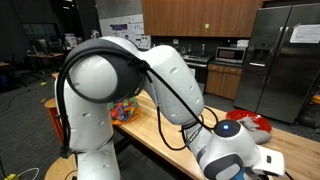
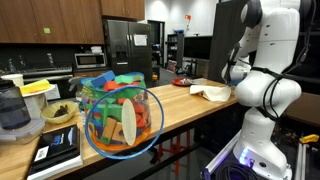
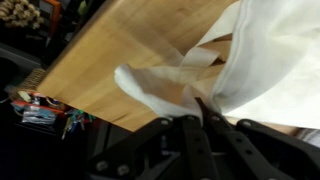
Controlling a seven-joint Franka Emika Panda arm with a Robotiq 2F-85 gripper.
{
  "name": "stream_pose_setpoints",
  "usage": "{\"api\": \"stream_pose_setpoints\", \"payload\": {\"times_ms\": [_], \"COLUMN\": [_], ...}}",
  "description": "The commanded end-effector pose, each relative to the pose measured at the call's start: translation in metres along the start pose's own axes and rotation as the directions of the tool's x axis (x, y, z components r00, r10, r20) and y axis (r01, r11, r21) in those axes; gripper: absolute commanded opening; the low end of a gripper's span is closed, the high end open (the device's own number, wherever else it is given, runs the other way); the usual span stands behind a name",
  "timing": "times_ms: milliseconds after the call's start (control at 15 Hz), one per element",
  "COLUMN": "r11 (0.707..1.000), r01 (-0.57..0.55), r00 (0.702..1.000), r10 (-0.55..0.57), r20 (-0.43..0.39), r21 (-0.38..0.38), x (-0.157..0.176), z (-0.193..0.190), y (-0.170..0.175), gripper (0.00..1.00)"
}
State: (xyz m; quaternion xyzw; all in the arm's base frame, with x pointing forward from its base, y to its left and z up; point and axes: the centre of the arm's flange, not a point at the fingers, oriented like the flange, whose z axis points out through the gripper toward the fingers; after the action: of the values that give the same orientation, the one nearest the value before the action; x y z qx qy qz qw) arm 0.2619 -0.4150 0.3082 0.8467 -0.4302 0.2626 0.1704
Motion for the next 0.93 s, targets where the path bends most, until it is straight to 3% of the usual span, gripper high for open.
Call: {"api": "stream_pose_setpoints", "payload": {"times_ms": [0,200,333,600,867], "r11": [0.994,0.994,0.999,0.984,0.927], "r01": [-0.072,-0.086,-0.042,0.104,0.26], "r00": [0.997,0.996,0.999,0.993,0.962], "r10": [0.072,0.087,0.042,-0.11,-0.273], "r20": [-0.006,0.018,0.033,0.038,0.009], "r21": [-0.087,-0.073,-0.006,0.142,0.271], "x": [0.003,0.002,0.004,0.006,-0.003], "z": [0.023,0.027,0.02,0.005,-0.027], "y": [0.034,0.032,0.003,-0.081,-0.176], "gripper": [0.01,0.01,0.01,0.01,0.01]}}
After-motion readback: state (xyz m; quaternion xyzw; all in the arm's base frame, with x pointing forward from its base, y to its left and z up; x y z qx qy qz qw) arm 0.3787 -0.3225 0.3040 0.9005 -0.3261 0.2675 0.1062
